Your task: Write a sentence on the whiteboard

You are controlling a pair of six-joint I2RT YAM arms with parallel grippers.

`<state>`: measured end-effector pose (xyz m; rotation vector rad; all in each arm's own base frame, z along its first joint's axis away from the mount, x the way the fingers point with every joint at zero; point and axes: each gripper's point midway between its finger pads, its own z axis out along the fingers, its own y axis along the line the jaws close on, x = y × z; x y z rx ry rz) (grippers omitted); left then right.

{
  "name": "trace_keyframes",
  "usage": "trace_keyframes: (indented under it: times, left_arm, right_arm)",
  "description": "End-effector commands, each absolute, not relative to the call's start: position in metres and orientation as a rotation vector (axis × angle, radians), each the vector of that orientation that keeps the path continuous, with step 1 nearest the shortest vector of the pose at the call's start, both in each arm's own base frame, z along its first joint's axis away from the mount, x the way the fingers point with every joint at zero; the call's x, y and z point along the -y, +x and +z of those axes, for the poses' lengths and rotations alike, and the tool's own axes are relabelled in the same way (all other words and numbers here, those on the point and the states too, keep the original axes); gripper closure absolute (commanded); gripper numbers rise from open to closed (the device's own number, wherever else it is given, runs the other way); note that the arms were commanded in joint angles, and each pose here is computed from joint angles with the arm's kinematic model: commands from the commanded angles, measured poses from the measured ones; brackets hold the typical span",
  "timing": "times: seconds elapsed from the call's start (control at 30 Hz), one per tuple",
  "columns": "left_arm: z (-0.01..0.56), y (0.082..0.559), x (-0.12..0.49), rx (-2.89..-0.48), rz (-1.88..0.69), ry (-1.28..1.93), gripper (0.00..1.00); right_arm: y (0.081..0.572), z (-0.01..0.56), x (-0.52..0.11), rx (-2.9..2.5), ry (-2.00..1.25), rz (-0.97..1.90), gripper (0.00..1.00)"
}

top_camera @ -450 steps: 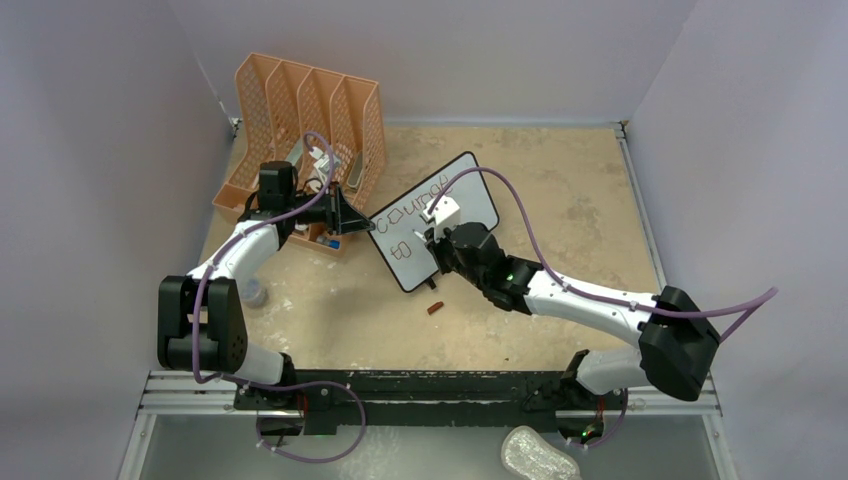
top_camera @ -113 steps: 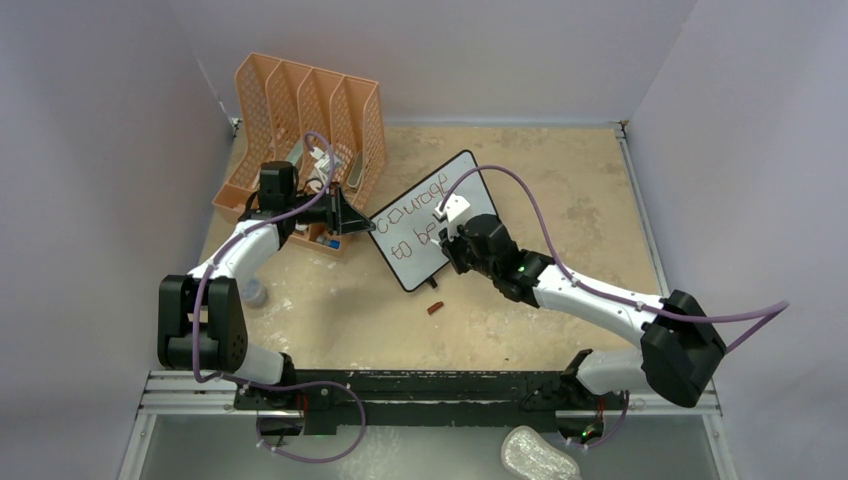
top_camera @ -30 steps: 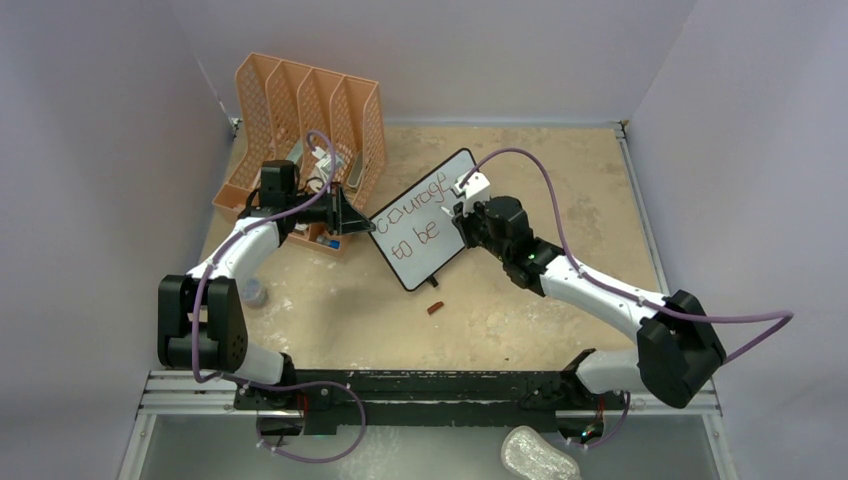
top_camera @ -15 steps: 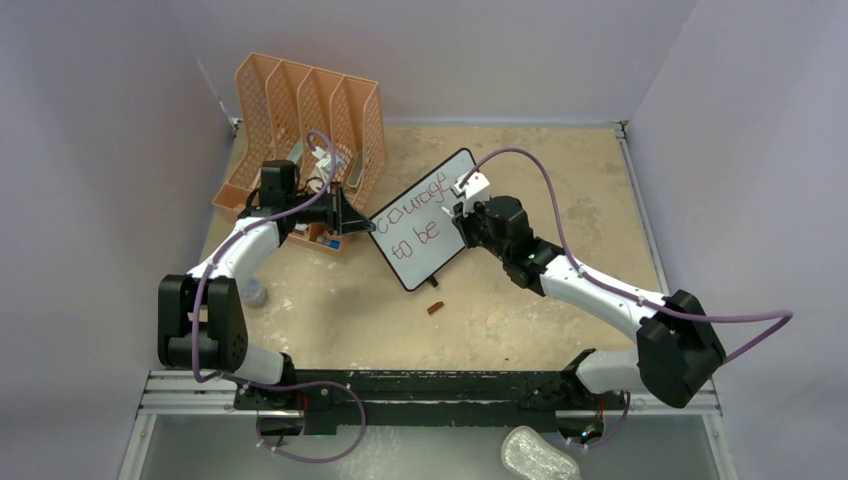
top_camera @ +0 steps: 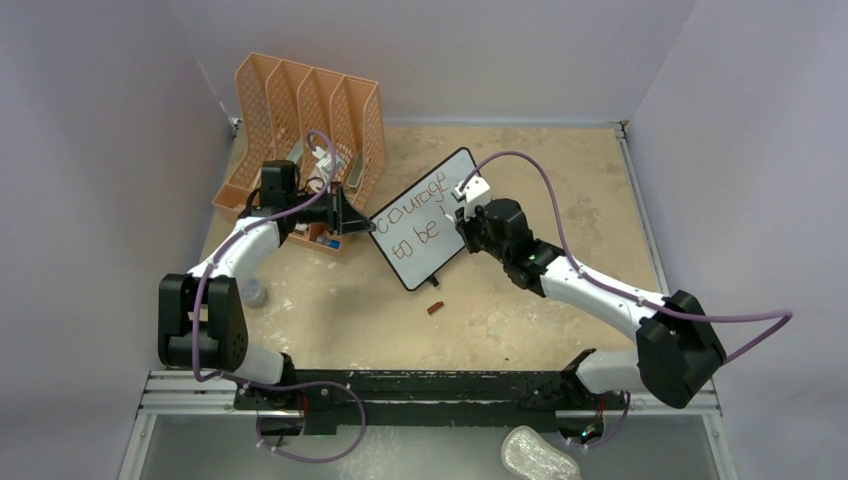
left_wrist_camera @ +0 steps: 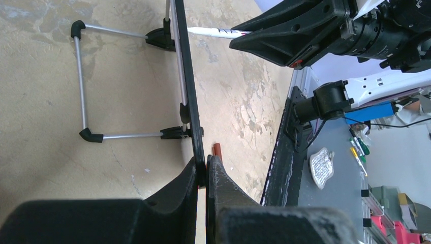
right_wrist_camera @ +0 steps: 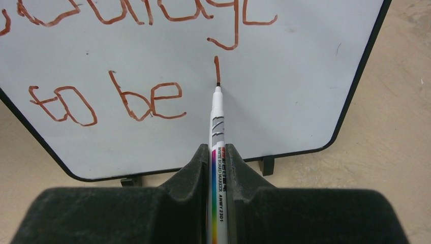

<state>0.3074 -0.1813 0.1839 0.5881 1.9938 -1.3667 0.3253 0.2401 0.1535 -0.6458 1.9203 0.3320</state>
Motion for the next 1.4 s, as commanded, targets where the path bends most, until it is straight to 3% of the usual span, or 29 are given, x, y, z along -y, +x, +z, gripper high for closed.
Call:
trace_keyframes:
  times: [0.0, 1.37]
  left_arm:
    - [0.173, 0.313, 0.181, -2.017, -1.318, 0.606, 1.0]
    - [0.172, 0.313, 0.181, -2.02, -1.322, 0.603, 1.0]
  right_arm:
    - [0.318, 0.139, -0.234, -1.976, -0.647, 0.329, 1.0]
    - [0.328, 0.175, -0.238, -1.855, -0.59, 0.362, 1.0]
